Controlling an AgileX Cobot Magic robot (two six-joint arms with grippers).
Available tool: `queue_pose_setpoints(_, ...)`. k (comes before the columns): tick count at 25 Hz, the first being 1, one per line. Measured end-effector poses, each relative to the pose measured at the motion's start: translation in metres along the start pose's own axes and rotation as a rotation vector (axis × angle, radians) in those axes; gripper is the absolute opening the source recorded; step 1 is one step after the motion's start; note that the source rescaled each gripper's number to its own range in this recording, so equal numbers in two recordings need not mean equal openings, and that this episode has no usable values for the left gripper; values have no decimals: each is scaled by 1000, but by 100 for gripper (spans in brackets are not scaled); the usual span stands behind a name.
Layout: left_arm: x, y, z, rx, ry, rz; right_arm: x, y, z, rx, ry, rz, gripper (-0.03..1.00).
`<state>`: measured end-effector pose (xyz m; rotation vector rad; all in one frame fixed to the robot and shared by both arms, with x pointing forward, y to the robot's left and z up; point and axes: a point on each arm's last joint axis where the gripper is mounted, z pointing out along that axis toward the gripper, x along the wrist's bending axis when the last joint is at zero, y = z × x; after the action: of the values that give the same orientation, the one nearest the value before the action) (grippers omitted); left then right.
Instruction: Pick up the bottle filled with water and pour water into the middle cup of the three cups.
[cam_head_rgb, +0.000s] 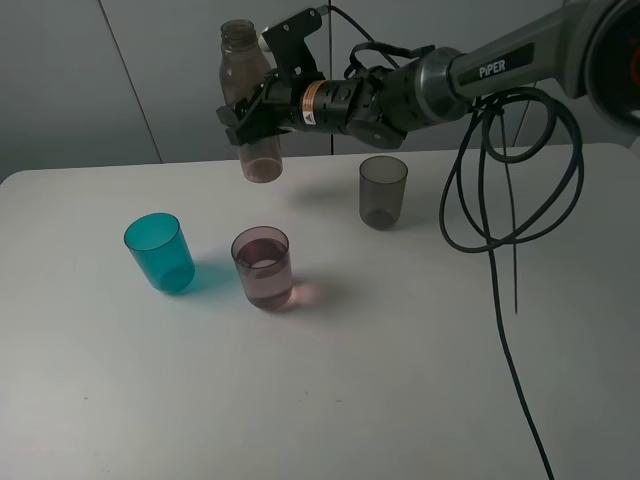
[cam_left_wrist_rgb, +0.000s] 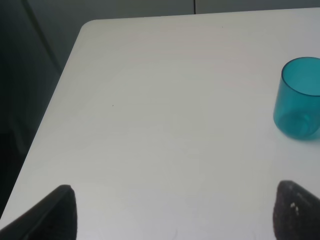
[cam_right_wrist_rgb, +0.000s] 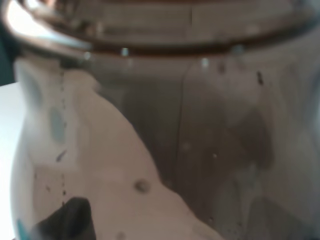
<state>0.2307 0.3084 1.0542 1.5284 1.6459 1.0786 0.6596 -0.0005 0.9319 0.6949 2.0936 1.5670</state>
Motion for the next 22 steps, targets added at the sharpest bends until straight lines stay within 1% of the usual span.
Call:
queue_pose_setpoints(5,0,0,0,0,0,0,0,-11,4,31,-5,-36,2)
queue_pose_setpoints(12,0,0,0,0,0,8,0,-42,14,89,-2,-45,2)
queue_pose_setpoints(22,0,0,0,0,0,6,-1,-45,14,91,-12,-32,2)
